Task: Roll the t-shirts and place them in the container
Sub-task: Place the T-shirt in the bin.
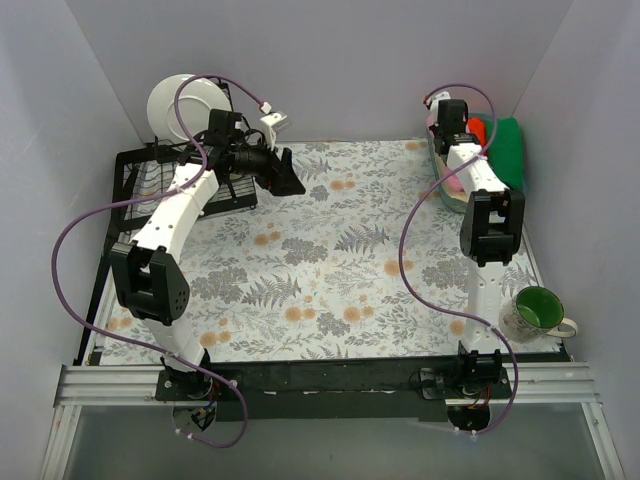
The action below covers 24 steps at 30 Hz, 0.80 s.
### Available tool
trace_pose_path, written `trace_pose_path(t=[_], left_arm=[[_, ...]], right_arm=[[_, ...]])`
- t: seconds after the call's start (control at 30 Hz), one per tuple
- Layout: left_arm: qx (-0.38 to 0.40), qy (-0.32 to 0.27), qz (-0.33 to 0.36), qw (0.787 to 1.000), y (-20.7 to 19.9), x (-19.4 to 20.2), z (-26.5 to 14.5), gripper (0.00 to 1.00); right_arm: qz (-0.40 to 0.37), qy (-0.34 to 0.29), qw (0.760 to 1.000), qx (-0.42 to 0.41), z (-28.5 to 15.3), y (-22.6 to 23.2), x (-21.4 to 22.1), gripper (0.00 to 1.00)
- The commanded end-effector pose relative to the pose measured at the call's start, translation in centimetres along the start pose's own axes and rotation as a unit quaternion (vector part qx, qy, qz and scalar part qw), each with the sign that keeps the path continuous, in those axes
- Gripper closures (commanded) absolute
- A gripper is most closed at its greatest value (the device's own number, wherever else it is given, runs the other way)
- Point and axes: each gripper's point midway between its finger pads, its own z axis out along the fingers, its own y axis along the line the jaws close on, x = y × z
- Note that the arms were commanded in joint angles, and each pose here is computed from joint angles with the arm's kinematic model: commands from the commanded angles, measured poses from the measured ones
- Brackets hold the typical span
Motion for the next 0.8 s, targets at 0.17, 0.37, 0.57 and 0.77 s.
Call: trace_pose_path(t=[0.17, 0.37, 0.57, 0.77], left_arm=[[-0.006, 0.011, -0.002, 1.0, 0.6, 0.5, 0.2, 0.29], [-0.009, 0.017, -0.006, 1.0, 0.9, 1.0, 0.4, 0.28], [-0.012, 0.021, -0.009, 1.0, 1.1, 1.4, 0.6, 0.28], [-0.015, 0.019, -0.004, 1.0, 1.1, 1.2, 0.4, 0.28]], right_arm=[[0.074, -0.051, 0.993, 0.075, 0.8, -4.2, -3.1, 0.99], [0.053, -0.027, 0.997, 0.058, 2.5, -0.8, -1.3, 0.99], [0.032, -0.018, 0.998, 0.049, 2.3, 2.3, -1.2, 0.99], [0.03, -0.006, 0.998, 0.053, 1.5, 4.6, -0.9, 0.99]])
